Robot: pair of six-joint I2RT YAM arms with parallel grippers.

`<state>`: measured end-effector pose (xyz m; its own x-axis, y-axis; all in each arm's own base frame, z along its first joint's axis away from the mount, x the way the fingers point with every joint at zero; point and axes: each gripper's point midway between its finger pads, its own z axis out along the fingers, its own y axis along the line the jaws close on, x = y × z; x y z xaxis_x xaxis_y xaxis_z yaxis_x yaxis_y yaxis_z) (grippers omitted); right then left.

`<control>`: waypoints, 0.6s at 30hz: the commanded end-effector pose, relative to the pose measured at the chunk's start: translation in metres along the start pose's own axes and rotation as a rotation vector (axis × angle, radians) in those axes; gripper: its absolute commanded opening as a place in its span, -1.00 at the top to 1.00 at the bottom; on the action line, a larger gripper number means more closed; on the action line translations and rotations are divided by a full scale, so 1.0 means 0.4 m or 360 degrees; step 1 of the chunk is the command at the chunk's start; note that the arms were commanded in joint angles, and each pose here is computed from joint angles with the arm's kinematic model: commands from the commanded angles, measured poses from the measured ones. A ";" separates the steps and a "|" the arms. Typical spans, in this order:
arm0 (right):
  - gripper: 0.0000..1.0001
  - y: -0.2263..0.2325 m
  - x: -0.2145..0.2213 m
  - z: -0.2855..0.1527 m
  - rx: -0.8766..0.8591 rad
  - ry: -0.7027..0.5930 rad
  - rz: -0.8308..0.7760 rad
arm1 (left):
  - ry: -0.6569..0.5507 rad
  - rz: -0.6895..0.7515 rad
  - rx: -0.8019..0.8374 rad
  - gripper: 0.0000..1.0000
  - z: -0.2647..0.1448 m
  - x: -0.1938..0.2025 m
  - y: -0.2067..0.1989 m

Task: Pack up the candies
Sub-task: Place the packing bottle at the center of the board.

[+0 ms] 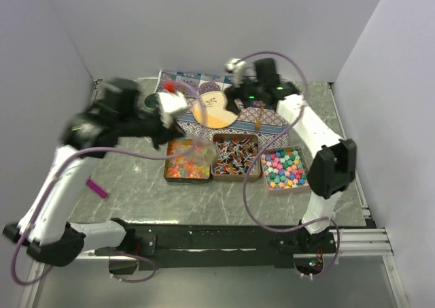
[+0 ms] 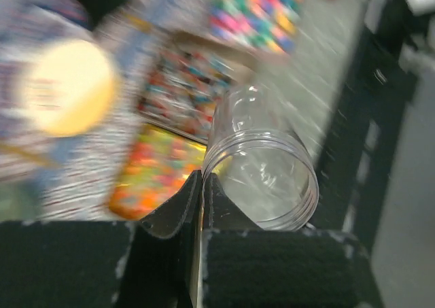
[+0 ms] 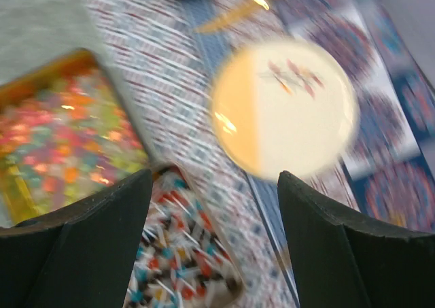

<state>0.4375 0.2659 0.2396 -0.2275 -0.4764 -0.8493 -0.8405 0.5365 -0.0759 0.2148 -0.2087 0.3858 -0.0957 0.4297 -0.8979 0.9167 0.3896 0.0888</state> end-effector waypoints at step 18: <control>-0.63 -0.182 0.314 -0.504 0.0705 0.0041 0.0648 | 0.0861 -0.0033 0.0446 0.98 0.436 0.344 -0.253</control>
<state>0.3821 0.0261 0.2374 -0.5215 -0.2185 -0.8248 -0.4003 0.9163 0.0103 0.1806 -0.3206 0.1769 -0.2247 0.7796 -0.5845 0.9743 0.1688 -0.1493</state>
